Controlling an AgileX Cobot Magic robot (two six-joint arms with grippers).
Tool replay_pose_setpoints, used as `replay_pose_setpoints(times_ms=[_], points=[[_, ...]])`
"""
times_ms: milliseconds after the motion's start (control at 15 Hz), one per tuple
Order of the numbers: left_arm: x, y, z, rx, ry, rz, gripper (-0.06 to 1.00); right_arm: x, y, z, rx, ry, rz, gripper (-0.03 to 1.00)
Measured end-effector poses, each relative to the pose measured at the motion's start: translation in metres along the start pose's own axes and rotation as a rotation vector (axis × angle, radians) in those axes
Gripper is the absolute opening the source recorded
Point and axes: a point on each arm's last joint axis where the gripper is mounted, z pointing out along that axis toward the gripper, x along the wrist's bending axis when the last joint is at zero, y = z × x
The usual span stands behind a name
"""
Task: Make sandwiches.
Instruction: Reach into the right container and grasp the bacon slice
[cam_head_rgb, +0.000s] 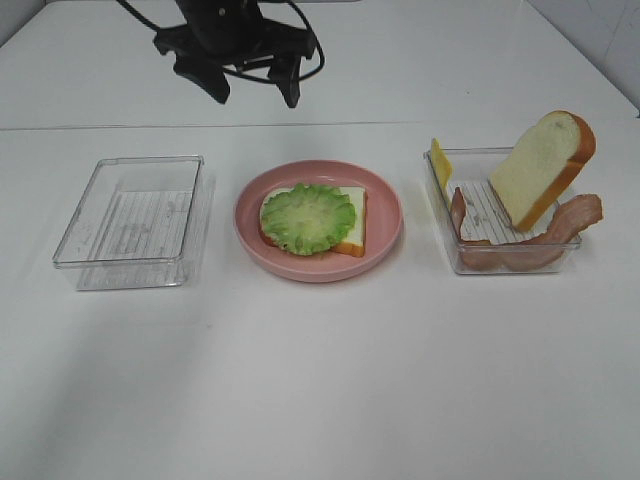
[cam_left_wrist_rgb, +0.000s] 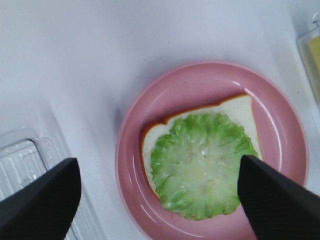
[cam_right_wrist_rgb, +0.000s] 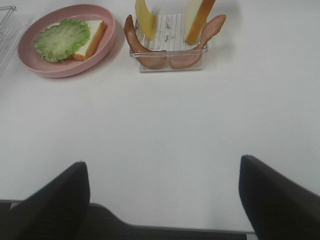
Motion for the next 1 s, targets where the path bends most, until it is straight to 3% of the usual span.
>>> replay_pose_setpoints(times_ms=[133, 200, 400, 467, 600, 667, 733, 800, 933, 1000], points=[[0.003, -0.002, -0.025, -0.020, 0.038, 0.012, 0.78, 0.000, 0.000, 0.000, 0.000, 0.000, 0.000, 0.79], [0.021, -0.019, -0.058, 0.014, 0.096, -0.001, 0.78, 0.000, 0.000, 0.000, 0.000, 0.000, 0.000, 0.79], [0.062, -0.051, -0.084, 0.097, 0.146, -0.078, 0.77, 0.000, 0.000, 0.000, 0.000, 0.000, 0.000, 0.79], [0.092, -0.081, -0.117, 0.119, 0.173, -0.143, 0.77, 0.000, 0.000, 0.000, 0.000, 0.000, 0.000, 0.79], [0.121, -0.133, -0.157, 0.141, 0.210, -0.232, 0.77, 0.000, 0.000, 0.000, 0.000, 0.000, 0.000, 0.79], [0.124, -0.144, -0.166, 0.136, 0.216, -0.247, 0.77, 0.000, 0.000, 0.000, 0.000, 0.000, 0.000, 0.79], [0.132, -0.202, -0.203, 0.082, 0.245, -0.297, 0.77, 0.000, 0.000, 0.000, 0.000, 0.000, 0.000, 0.79], [0.132, -0.214, -0.208, 0.070, 0.250, -0.306, 0.77, 0.000, 0.000, 0.000, 0.000, 0.000, 0.000, 0.79], [0.129, -0.257, -0.218, 0.045, 0.265, -0.322, 0.77, 0.000, 0.000, 0.000, 0.000, 0.000, 0.000, 0.79], [0.118, -0.305, -0.230, -0.030, 0.275, -0.305, 0.78, 0.000, 0.000, 0.000, 0.000, 0.000, 0.000, 0.79]])
